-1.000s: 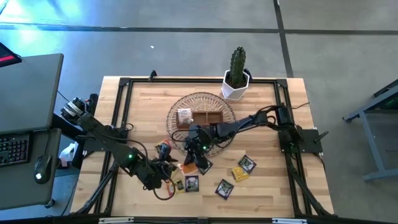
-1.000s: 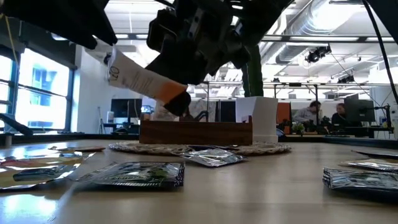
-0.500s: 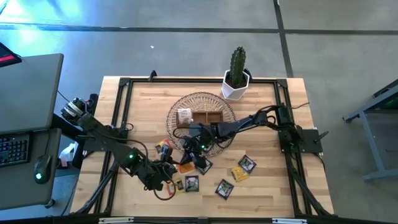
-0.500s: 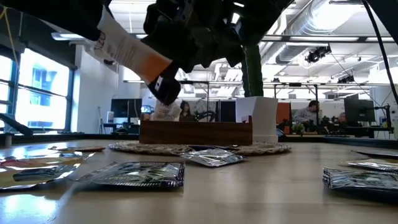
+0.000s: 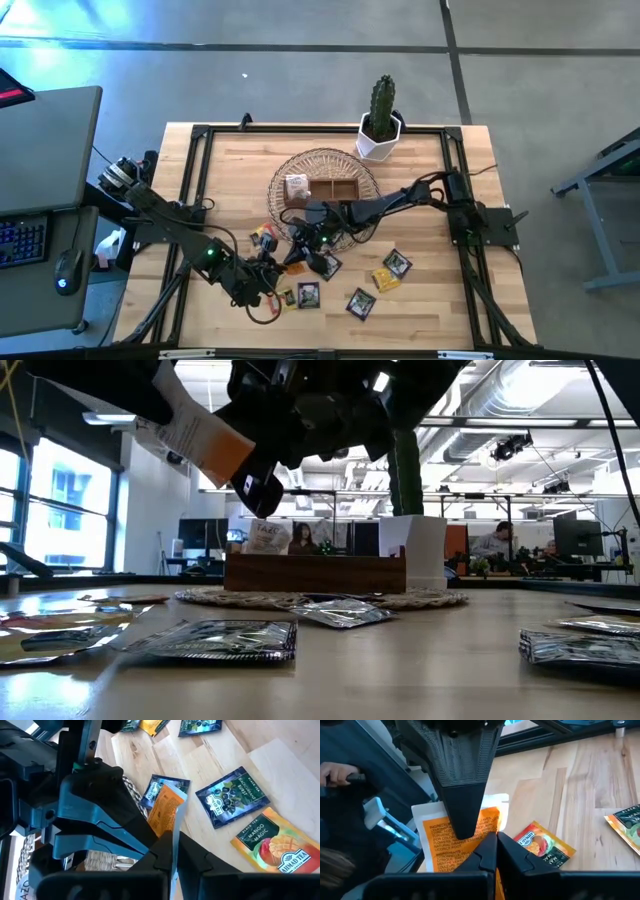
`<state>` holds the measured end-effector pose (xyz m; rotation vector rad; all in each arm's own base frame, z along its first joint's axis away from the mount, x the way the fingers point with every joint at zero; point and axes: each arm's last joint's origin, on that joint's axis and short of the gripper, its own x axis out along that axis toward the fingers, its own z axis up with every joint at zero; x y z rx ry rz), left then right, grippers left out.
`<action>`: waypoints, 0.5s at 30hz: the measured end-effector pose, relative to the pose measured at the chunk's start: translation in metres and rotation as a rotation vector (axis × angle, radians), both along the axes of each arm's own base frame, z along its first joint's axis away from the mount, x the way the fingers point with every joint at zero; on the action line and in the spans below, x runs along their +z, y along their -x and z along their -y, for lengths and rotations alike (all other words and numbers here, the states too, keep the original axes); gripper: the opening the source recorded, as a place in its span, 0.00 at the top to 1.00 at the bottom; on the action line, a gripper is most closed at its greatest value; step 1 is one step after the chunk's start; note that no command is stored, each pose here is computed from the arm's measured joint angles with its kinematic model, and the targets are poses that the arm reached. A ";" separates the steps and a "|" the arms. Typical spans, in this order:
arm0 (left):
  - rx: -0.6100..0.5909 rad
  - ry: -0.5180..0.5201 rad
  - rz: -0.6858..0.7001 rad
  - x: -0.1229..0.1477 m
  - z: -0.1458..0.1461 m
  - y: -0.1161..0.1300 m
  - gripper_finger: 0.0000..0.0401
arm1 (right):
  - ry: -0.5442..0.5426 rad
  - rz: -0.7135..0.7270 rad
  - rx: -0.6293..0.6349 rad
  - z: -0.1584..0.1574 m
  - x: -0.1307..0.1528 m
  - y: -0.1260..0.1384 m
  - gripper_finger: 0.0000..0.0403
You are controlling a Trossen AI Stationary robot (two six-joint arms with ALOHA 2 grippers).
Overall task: Pick & Place Tea
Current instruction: Put the orange tea pack into the left section of the wooden organizer
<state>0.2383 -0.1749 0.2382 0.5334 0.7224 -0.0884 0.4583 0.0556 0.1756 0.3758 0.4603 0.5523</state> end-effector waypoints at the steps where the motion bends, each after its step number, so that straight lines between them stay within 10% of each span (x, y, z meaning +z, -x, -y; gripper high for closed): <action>1: 0.000 0.000 0.001 0.000 0.000 0.000 0.95 | 0.000 0.000 -0.001 0.000 0.000 0.000 0.98; 15: -0.031 0.040 -0.027 0.000 0.001 0.000 0.99 | -0.001 -0.011 -0.001 0.002 -0.001 0.000 0.72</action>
